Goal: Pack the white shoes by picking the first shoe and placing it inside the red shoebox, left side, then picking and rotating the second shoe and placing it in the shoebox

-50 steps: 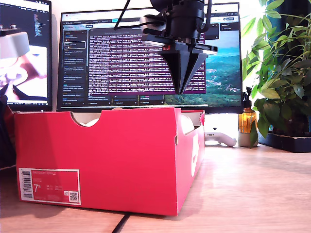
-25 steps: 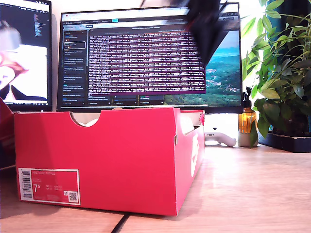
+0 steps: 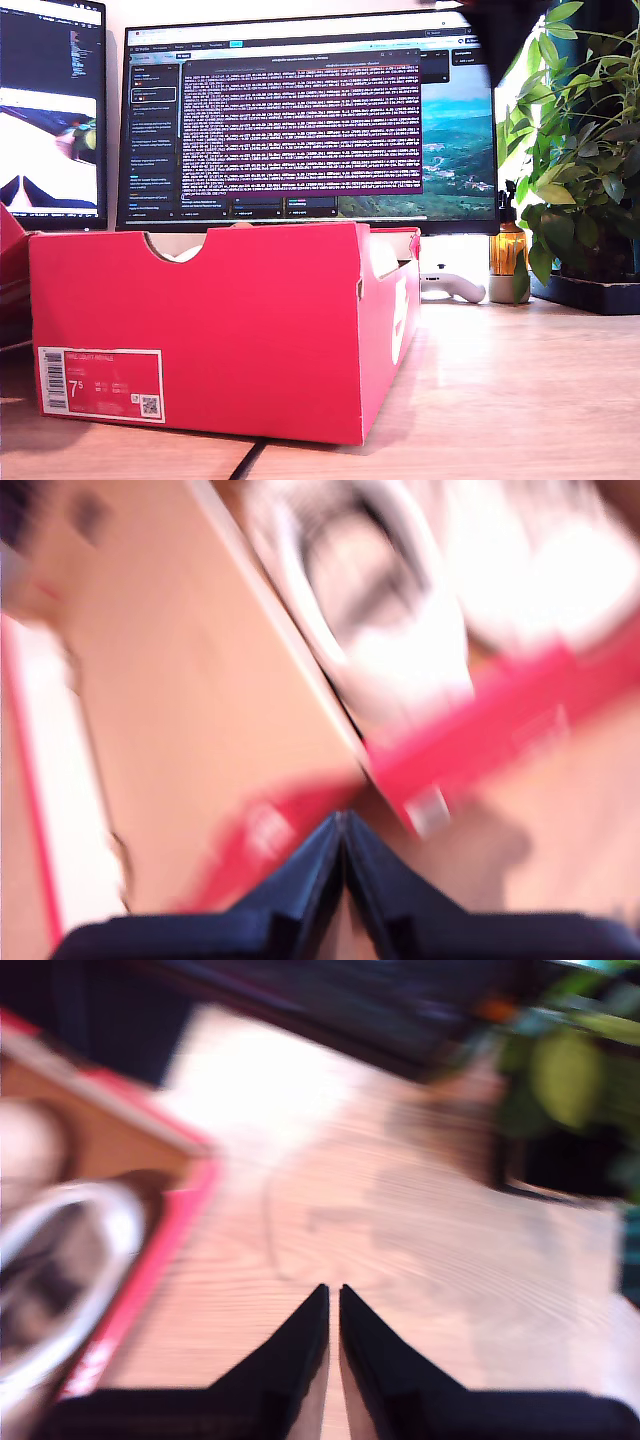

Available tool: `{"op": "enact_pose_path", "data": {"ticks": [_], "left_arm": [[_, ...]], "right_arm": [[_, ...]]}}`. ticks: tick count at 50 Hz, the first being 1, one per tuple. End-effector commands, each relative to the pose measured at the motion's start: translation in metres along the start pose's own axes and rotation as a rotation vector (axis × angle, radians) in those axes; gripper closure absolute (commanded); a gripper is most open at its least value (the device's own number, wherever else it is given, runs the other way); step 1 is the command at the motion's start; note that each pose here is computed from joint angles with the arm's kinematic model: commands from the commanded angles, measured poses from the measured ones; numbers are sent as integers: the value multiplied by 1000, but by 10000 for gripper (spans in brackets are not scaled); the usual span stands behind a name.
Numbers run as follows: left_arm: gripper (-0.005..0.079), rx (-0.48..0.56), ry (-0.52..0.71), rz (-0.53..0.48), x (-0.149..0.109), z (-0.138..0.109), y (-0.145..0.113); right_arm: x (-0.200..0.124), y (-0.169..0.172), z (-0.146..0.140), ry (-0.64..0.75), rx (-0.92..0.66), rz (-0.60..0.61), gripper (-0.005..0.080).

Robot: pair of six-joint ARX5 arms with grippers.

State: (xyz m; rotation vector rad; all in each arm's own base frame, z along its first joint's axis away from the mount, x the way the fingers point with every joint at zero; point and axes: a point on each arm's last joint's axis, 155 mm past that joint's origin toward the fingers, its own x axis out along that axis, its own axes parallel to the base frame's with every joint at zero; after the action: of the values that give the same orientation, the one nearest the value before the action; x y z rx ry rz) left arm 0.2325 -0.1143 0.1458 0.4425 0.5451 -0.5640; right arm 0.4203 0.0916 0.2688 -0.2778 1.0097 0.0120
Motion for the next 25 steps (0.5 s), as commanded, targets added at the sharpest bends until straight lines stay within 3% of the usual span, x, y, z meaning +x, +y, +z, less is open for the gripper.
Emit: {"op": "enact_pose_path", "data": {"ticks": [1,10,13,25], "left_arm": [[761,-14,-24,20,-2,7,6],[761,-57,-74,64,-3,18,20],[761,-114,-109,81,-4,25,27],[761,-248,-261,129,-10,56,57]], "right_arm": [[-6,-19,-14,-1,41,-25,765],[-1,-41,-32,-104,120,-50,765],[-3,-46,-36,-159,139,-54,765],[-2,-46,-57,-338,92,-62,765]]}}
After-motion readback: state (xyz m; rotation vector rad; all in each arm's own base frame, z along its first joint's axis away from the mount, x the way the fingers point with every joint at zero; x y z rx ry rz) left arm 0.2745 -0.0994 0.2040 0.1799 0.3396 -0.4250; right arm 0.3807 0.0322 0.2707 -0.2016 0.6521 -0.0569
